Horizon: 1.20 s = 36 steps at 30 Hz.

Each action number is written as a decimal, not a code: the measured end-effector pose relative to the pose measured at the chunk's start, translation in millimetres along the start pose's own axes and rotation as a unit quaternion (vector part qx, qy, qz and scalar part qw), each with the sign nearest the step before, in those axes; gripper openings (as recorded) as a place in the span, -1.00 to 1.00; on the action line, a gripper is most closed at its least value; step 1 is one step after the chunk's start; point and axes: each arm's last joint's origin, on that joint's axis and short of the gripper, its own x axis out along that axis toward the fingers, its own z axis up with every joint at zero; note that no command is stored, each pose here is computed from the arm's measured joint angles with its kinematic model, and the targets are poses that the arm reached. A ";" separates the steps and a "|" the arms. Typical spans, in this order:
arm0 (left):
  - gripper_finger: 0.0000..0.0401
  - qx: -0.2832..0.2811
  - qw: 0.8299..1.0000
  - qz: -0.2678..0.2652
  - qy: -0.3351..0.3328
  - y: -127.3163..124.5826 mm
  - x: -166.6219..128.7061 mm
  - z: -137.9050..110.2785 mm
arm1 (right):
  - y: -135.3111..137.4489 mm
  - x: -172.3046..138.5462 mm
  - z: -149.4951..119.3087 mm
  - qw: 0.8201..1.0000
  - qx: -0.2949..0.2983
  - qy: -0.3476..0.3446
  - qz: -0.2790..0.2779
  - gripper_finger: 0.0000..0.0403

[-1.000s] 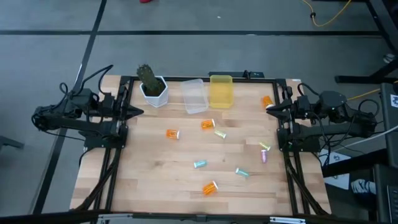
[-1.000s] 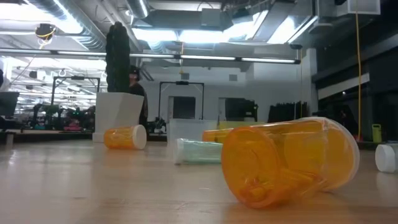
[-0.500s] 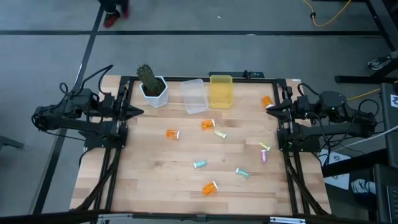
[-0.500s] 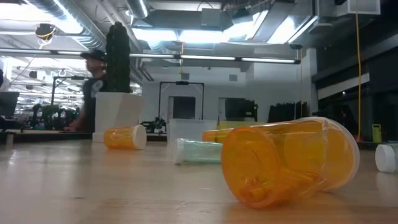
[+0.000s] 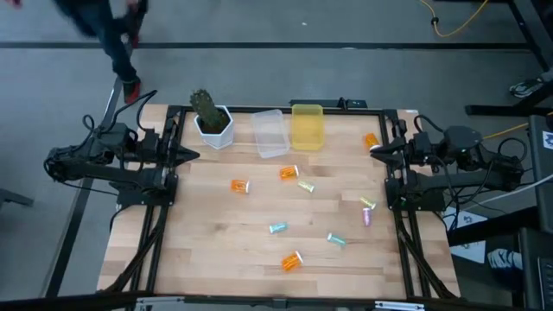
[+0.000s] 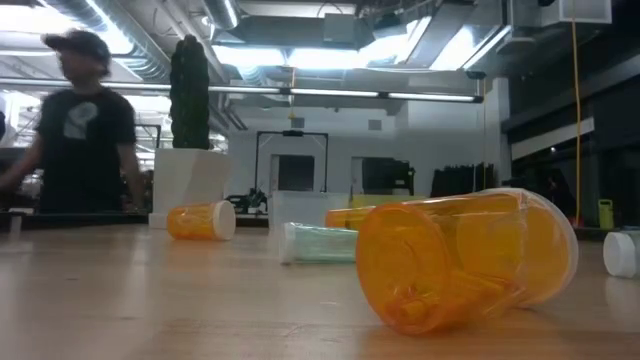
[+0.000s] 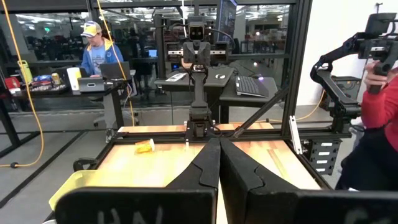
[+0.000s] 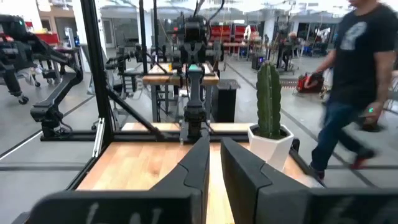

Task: Pick and place medicine bottles into bin by pill shape (circle, oval)
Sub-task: Prepare the white bin

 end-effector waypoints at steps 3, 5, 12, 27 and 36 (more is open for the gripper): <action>-1.00 0.000 1.000 0.000 0.000 0.0 0.1 0.0 | 0.0 -0.1 3.7 1.000 0.001 -0.019 0.000 -0.77; -1.00 0.000 1.000 0.000 0.000 0.0 0.0 0.0 | 0.0 -0.2 6.6 0.999 0.001 -0.034 0.000 -0.77; -1.00 0.000 1.000 0.000 0.000 0.0 0.0 0.0 | 0.0 1.1 8.4 0.999 0.006 -0.043 0.000 -0.77; -1.00 0.034 0.999 0.019 -0.009 1.1 0.1 1.9 | 0.0 12.1 4.9 1.000 -0.014 -0.018 0.000 -0.77; -1.00 0.070 0.996 0.036 -0.033 2.0 -0.2 6.9 | -4.9 32.4 -1.9 0.996 -0.006 0.022 -0.084 -0.38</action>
